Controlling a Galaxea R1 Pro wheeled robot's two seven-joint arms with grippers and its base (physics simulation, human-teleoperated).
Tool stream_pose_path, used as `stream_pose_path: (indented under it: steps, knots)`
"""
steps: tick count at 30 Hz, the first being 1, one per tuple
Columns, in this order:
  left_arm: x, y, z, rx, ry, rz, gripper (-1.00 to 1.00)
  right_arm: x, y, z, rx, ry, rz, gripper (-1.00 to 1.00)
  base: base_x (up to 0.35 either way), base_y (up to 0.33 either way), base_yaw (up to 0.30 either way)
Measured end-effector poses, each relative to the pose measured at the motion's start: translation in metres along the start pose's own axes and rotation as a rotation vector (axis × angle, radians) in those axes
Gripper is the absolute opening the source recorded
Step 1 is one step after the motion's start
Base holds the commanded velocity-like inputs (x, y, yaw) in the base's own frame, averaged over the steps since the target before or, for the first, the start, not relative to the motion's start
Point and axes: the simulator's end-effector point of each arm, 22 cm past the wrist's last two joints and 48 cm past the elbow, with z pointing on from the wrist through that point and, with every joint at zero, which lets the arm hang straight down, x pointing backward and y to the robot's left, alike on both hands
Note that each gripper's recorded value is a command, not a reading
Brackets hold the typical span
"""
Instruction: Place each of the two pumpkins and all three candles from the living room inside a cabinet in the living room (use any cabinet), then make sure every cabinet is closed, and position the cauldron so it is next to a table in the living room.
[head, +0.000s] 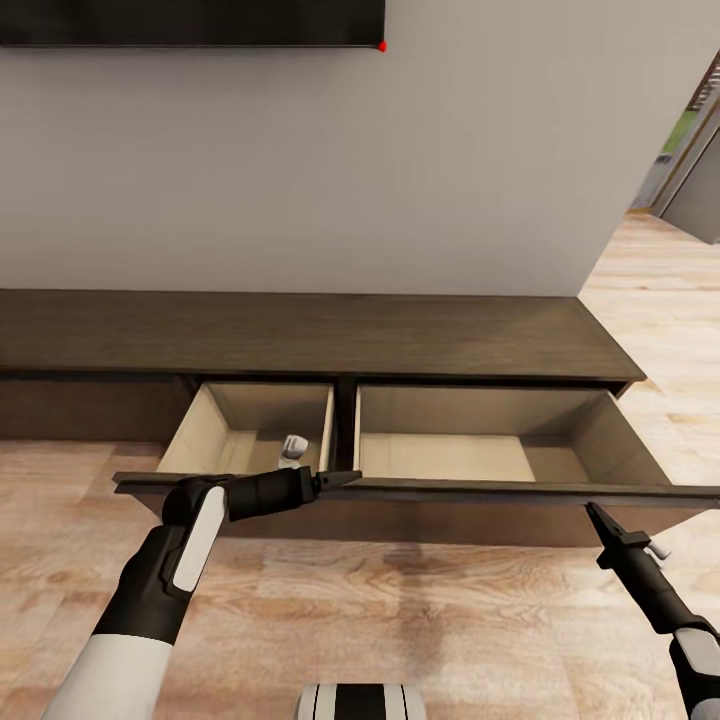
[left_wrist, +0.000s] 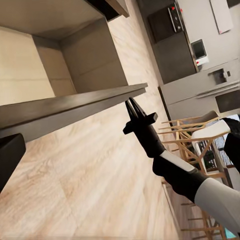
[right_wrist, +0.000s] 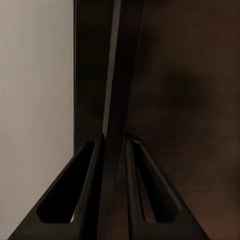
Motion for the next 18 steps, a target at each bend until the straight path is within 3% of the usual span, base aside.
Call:
stream_pose_path:
  steps: [2,3,4,18]
  knots:
    - [0.0,0.0,0.0,0.0,0.0,0.0,1.0,0.0,0.0,0.0,0.001,0.0,0.0,-1.0,-0.014,0.0,0.0]
    - [0.0,0.0,0.0,0.0,0.0,0.0,1.0,0.0,0.0,0.0,0.001,-0.001,0.0,1.0,-0.008,0.0,0.0]
    - [0.0,0.0,0.0,-0.001,0.0,0.0,1.0,0.002,-0.004,-0.02,-0.018,-0.003,0.021,1.0,-0.005,0.0,0.0]
    - [0.0,0.0,0.0,-0.001,0.0,0.0,1.0,0.001,-0.003,-0.021,-0.021,-0.004,0.023,1.0,-0.005,0.0,0.0]
